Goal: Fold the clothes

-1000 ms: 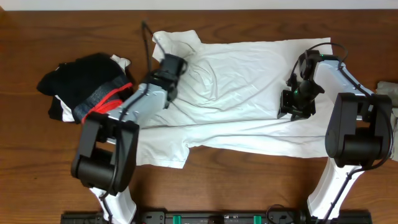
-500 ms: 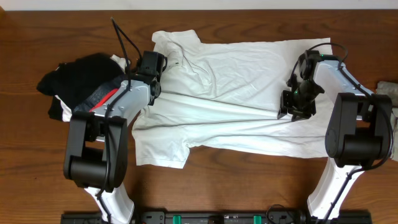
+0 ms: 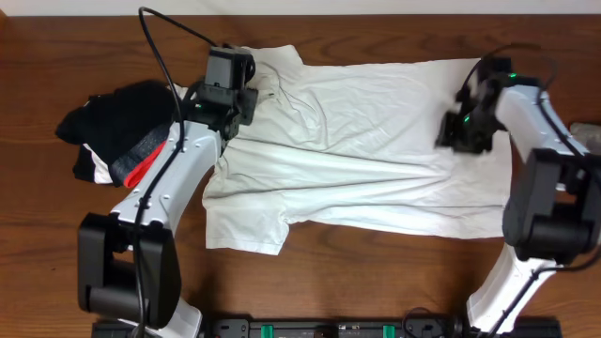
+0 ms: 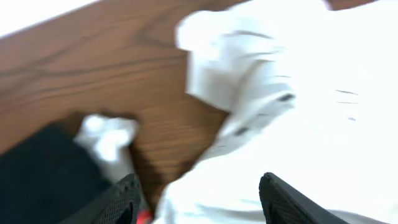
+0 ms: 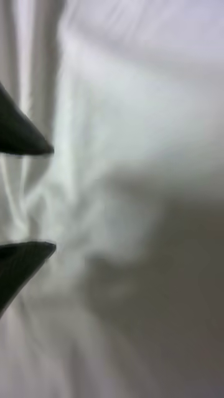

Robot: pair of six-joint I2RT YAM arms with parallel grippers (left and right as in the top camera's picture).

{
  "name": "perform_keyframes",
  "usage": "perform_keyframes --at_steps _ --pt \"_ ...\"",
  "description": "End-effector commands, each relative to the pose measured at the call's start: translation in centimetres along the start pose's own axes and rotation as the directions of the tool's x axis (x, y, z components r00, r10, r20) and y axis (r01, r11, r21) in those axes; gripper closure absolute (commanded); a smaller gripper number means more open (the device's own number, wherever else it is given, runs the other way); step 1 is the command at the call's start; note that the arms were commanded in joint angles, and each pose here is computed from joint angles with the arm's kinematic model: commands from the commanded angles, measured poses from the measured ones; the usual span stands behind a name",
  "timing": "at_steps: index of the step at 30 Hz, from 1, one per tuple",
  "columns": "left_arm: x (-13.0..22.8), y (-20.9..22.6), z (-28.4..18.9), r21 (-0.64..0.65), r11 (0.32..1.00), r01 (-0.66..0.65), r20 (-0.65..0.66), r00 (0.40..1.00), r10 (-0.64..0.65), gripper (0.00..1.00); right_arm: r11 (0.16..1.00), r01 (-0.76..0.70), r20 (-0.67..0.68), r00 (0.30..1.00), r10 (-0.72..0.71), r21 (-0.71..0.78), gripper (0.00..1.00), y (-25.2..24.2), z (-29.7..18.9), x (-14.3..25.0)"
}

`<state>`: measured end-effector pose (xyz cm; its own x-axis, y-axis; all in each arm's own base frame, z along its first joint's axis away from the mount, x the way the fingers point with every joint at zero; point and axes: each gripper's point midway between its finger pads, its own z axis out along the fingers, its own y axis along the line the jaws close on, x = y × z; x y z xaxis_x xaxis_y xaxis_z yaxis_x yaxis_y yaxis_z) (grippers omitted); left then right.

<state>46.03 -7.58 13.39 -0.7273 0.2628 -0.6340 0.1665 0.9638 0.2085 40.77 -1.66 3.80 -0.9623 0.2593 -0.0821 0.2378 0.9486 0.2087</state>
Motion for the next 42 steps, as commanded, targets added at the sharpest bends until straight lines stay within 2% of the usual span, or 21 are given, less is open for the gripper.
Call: perform_keyframes --at_steps 1,6,11,18,24,27,29,35,42 --pt "0.3 -3.1 0.7 0.173 0.985 0.009 -0.005 1.000 -0.008 0.37 0.997 -0.048 0.143 0.988 0.055 -0.058 0.72 0.5 -2.0 -3.6" --pt "0.4 -3.6 0.6 0.188 0.982 0.006 -0.008 1.000 -0.004 0.37 0.990 -0.048 0.290 0.953 0.085 -0.135 0.86 1.4 -0.2 -8.5" --pt "0.8 -4.2 0.4 0.200 0.980 0.016 -0.031 0.999 -0.010 0.37 0.979 -0.109 0.325 0.932 0.161 -0.171 0.96 1.1 2.9 -10.6" --pt "0.9 -4.8 0.3 0.207 0.978 0.008 -0.032 0.999 -0.002 0.37 0.979 -0.133 0.319 0.931 0.177 -0.155 0.98 -0.1 6.8 -11.1" --pt "0.6 -4.8 0.4 0.207 0.978 0.009 -0.022 1.000 -0.004 0.37 0.958 -0.274 0.295 0.925 0.237 0.089 0.97 -6.4 8.1 -9.1" --pt "0.4 -4.9 1.0 0.207 0.978 0.009 -0.011 1.000 -0.007 0.37 0.922 -0.385 0.261 0.895 0.360 0.046 0.99 -7.5 8.1 -8.3" --pt "0.5 -5.3 1.7 0.220 0.976 0.008 -0.010 1.000 -0.006 0.36 0.917 -0.398 0.256 0.890 0.377 0.035 0.99 -7.9 8.1 -8.3" --pt "1.6 -7.5 4.7 0.263 0.965 -0.021 -0.020 0.999 0.027 0.36 0.907 -0.410 0.248 0.892 0.377 0.094 0.99 -9.1 8.0 -7.5" --pt "0.3 -10.4 6.8 0.282 0.955 -0.096 0.082 0.994 0.076 0.33 0.931 -0.359 0.232 0.913 0.335 0.069 0.99 -7.9 8.0 -7.7"
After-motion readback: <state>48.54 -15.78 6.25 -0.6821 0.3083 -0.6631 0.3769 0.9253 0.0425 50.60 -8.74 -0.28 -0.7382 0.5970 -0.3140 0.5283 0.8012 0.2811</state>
